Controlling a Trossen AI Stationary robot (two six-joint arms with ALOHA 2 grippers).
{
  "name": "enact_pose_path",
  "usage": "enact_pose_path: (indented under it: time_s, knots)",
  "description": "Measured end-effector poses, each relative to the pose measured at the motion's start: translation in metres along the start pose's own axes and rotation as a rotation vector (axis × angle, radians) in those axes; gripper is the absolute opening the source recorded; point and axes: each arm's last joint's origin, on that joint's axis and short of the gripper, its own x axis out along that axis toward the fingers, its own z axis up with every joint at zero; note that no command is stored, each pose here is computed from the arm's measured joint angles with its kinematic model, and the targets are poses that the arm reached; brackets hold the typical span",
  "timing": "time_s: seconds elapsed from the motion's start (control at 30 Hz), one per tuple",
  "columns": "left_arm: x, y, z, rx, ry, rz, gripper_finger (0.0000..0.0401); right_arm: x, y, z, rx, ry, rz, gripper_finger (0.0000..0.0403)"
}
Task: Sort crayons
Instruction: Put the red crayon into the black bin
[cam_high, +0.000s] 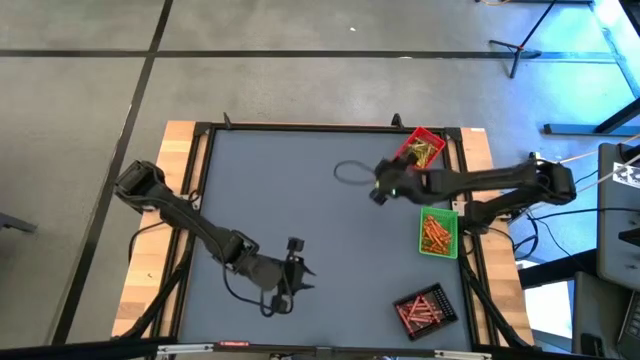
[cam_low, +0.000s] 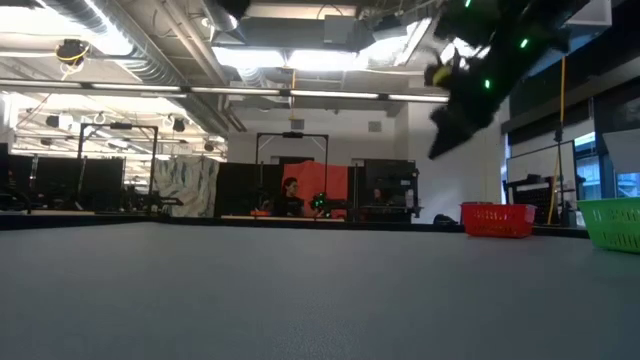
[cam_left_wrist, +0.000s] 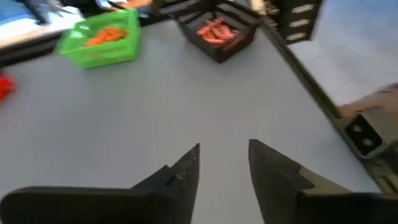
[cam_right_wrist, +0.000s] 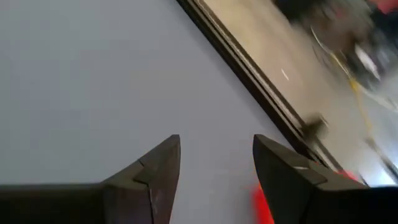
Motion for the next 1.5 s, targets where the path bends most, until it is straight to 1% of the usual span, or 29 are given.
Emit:
enact_pose_path:
  time_s: [0.13, 0.2, 0.3, 0.4, 0.53, 0.63, 0.77, 0.87, 1.03, 1.1, 1.17, 1.33, 1.5]
  knots:
    - [0.008, 0.003, -0.001, -0.016, -0.007, -0.091, 0.0157, -0.026, 0.032, 0.006, -0.014, -0.157, 0.131, 0.0198]
    - [0.008, 0.001, -0.001, -0.006, -0.004, -0.121, 0.017, -0.039, 0.045, 0.006, -0.025, -0.215, 0.193, 0.0198]
    - [0.003, -0.011, -0.001, 0.032, 0.007, -0.139, 0.0174, -0.059, 0.062, 0.005, -0.037, -0.295, 0.283, 0.0198]
    - [-0.008, -0.028, 0.005, 0.047, 0.037, -0.144, 0.0172, -0.079, 0.076, 0.003, -0.054, -0.366, 0.365, 0.0198]
    - [-0.026, -0.046, 0.012, -0.01, 0.136, -0.101, 0.0172, -0.098, 0.089, -0.001, -0.067, -0.436, 0.447, 0.0198]
    - [-0.045, -0.063, 0.022, -0.077, 0.162, -0.105, 0.0171, -0.108, 0.098, -0.004, -0.077, -0.468, 0.493, 0.0198]
    - [-0.063, -0.085, 0.021, -0.165, 0.224, -0.118, 0.0171, -0.115, 0.108, -0.008, -0.076, -0.496, 0.535, 0.0198]
    - [-0.067, -0.108, 0.012, -0.203, 0.293, -0.15, 0.0171, -0.117, 0.116, -0.013, -0.096, -0.494, 0.551, 0.0198]
    - [-0.062, -0.151, -0.01, -0.29, 0.418, -0.212, 0.0171, -0.12, 0.127, -0.018, -0.105, -0.504, 0.583, 0.0198]
    - [-0.058, -0.166, -0.021, -0.324, 0.491, -0.212, 0.0171, -0.12, 0.127, -0.018, -0.092, -0.496, 0.617, 0.0198]
    - [-0.053, -0.177, -0.032, -0.35, 0.572, -0.183, 0.0171, -0.121, 0.128, -0.018, -0.083, -0.49, 0.641, 0.0198]
    - [-0.04, -0.195, -0.053, -0.42, 0.794, -0.129, 0.0171, -0.12, 0.128, -0.018, -0.062, -0.478, 0.649, 0.0198]
    - [-0.03, -0.201, -0.068, -0.462, 0.89, -0.081, 0.0171, -0.12, 0.128, -0.018, -0.061, -0.477, 0.649, 0.0198]
